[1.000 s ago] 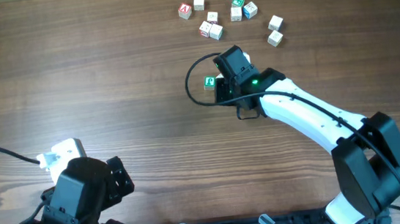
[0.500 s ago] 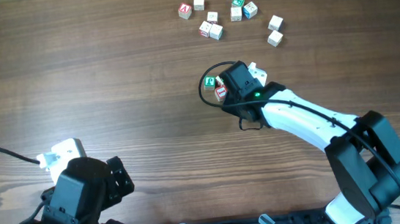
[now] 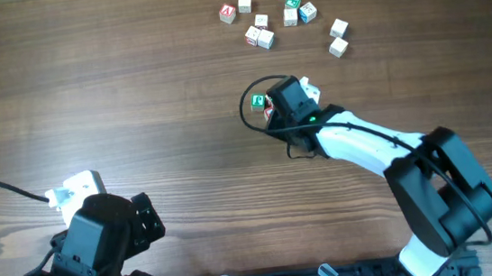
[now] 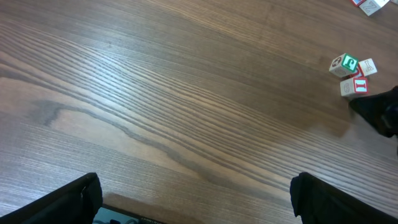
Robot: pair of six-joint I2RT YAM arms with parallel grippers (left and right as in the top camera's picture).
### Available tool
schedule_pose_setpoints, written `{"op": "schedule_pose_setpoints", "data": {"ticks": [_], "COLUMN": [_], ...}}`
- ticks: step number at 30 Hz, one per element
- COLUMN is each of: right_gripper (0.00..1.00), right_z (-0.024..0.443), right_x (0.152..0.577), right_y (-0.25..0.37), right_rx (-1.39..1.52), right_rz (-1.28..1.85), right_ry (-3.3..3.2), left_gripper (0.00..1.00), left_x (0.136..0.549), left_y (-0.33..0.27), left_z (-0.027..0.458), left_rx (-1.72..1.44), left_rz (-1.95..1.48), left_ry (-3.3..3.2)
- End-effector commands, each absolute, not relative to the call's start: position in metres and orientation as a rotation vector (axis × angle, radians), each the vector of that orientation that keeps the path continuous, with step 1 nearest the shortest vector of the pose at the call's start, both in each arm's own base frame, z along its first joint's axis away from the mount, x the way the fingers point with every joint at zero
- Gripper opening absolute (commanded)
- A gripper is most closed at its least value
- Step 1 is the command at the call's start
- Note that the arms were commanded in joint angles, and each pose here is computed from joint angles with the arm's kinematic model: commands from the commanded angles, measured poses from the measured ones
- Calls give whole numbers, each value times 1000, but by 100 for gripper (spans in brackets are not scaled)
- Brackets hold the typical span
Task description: Form a circle
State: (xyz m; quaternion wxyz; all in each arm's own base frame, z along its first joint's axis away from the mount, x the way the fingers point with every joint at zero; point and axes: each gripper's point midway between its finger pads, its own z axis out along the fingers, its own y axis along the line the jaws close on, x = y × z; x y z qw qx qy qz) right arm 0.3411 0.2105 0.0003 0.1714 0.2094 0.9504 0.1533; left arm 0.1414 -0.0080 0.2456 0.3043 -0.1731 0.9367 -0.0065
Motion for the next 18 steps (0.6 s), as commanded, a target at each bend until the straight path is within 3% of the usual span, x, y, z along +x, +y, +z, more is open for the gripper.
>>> {"op": "schedule_pose_setpoints", "data": {"ticks": [1,18], "right_gripper": [5,5], "right_z": [-6,-1], "right_x": [337,339], "right_y": [213,225], "right_rx": [596,529], "right_rz": [451,533], "right_ry": [2724,2726], "left_gripper": [100,100], "left_x": [141,141], "left_y": [-8,-8], "left_z": [244,244], "left_rx": [-475,-475], "left_rz": [-18,-18], "left_ry": [2484,2484]}}
